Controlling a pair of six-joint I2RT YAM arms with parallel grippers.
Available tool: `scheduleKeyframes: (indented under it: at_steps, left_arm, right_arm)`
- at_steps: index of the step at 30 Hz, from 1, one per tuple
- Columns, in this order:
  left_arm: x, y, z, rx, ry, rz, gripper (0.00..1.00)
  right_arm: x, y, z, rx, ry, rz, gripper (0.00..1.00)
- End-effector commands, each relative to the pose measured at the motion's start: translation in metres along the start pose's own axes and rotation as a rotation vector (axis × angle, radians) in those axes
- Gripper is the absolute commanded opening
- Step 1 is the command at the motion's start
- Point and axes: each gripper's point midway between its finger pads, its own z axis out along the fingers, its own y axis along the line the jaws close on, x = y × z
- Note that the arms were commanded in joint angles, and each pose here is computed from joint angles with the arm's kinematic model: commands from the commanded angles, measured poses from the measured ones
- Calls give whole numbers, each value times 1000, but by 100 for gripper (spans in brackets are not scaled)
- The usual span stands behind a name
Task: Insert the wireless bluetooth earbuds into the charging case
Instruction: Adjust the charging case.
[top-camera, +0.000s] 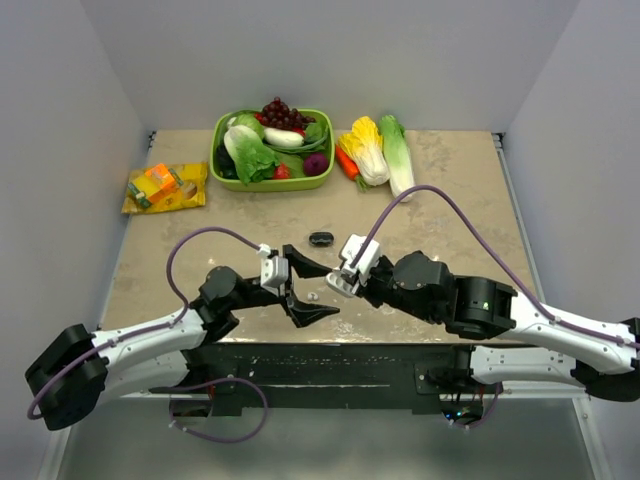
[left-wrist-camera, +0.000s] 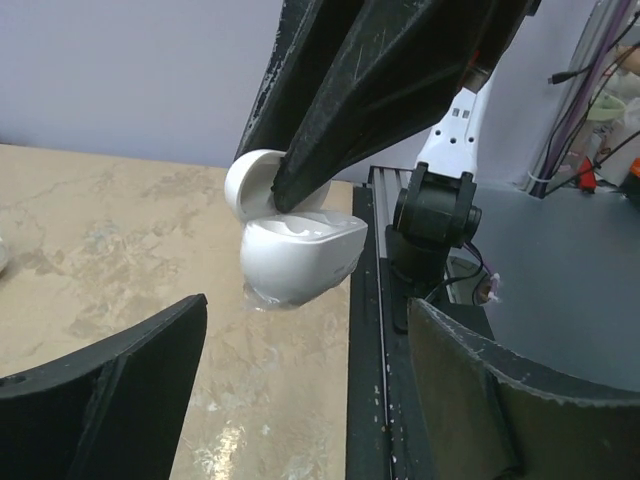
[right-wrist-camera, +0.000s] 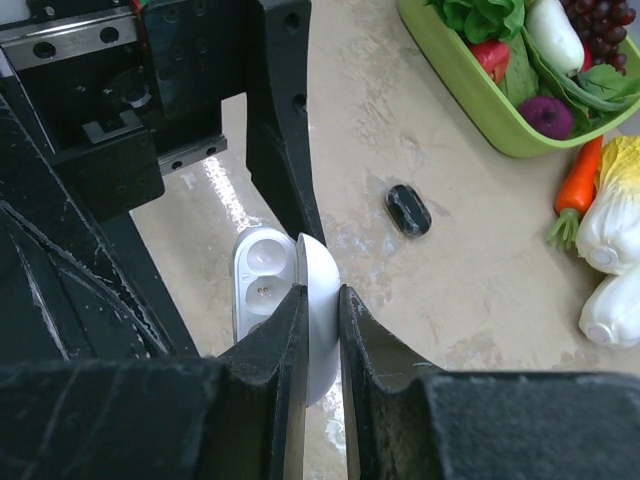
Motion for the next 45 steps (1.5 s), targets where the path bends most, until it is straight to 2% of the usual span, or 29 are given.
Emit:
scheduleKeyframes:
  at_steps: [1,9,20,29,31,35,38,40,43,45]
  left_arm:
    - [-14,-4,12,68,-5,0,82]
    - [-15,-4,19,94,-6,-1,63]
    - [-22,-9,21,134,-21,6,57]
    - [-21,-14,19,157,-32,4,37]
    - [-20,-14,19,156,-33,2,36]
    - [-21,-14,18,151,-39,-4,52]
    - [-21,-13,18,146,-42,-5,56]
    - [-23,-14,18,147,-48,1,56]
    - [-22,-14,18,153,-44,0,49]
    - [-20,-14,19,156,-41,0,41]
  right_arm:
    - [-10,2,-2,-15,-28,-8,0]
    - [-5,9,3,-39,-14,-16,0]
    - [-3,12,6,-49,-9,-13,0]
    - [-1,15,9,-58,-1,-12,0]
    - [-2,16,8,-61,-3,-11,0]
    - [-1,16,8,-63,0,-11,0]
    - [-2,16,9,-61,-3,-10,0]
    - [-3,16,9,-62,-3,-10,0]
    - [-2,16,9,-62,-3,-11,0]
    - [-3,16,9,-64,-5,-10,0]
